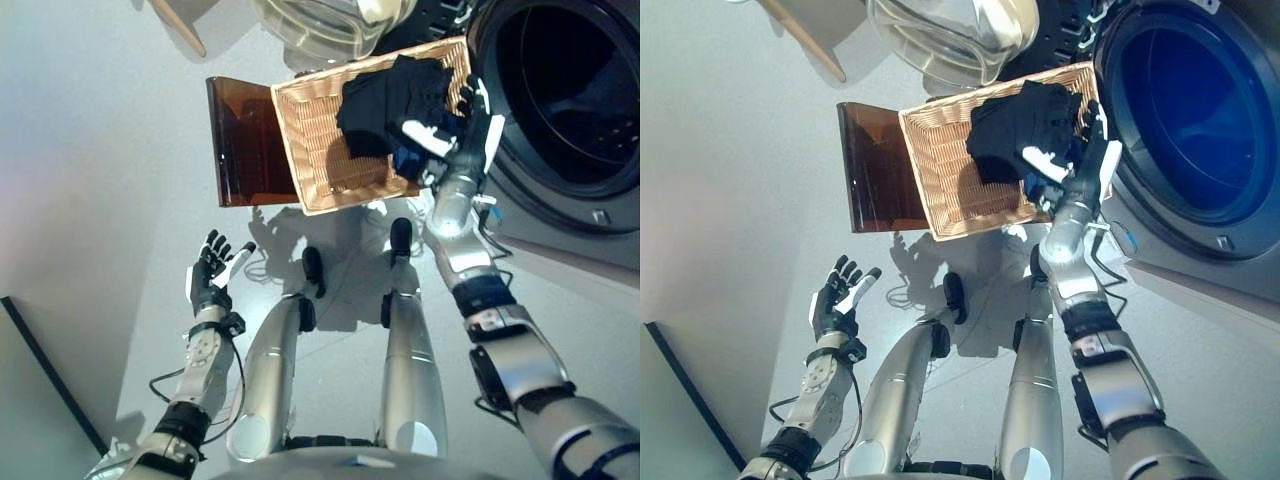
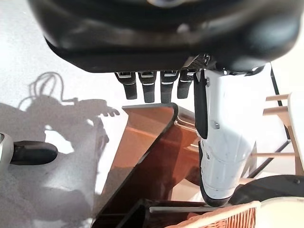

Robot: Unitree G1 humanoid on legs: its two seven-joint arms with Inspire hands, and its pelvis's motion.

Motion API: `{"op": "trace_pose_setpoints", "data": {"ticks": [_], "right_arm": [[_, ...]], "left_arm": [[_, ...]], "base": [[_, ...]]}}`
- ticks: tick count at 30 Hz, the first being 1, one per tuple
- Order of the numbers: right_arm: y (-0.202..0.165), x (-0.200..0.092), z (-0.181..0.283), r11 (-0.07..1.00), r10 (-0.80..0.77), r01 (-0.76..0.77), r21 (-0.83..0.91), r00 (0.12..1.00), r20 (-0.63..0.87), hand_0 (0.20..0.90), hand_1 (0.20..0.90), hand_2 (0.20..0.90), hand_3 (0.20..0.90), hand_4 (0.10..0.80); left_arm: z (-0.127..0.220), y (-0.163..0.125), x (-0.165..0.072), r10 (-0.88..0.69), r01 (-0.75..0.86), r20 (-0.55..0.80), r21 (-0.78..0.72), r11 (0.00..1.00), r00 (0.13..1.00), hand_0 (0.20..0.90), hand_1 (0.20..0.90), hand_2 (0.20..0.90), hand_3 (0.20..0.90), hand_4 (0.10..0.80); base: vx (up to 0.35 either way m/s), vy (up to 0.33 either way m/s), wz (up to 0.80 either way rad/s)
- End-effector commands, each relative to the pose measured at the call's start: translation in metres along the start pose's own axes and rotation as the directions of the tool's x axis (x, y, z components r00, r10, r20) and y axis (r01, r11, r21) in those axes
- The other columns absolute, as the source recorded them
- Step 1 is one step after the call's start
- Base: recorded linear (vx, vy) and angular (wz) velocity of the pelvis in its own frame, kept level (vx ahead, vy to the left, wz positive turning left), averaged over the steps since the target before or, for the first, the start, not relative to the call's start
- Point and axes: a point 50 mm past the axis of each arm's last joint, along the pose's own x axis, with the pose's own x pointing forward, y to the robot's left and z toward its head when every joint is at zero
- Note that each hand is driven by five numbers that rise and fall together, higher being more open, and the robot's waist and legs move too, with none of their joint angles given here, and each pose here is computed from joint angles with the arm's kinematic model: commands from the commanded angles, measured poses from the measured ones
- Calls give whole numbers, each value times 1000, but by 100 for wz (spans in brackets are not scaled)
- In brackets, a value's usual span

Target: Pick up the clothes and place them into the washing machine

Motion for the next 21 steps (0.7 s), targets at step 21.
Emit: {"op": "trace_pose_setpoints", "data": {"ticks": [21], "right_arm": [[-58, 68, 85, 149, 325, 465, -872, 810, 488, 900, 900, 900, 900, 800]], "left_arm": [[3, 33, -11, -15, 10, 50, 97, 995, 999, 900, 900, 900, 900, 800]], "base": [[8, 3, 1]]}}
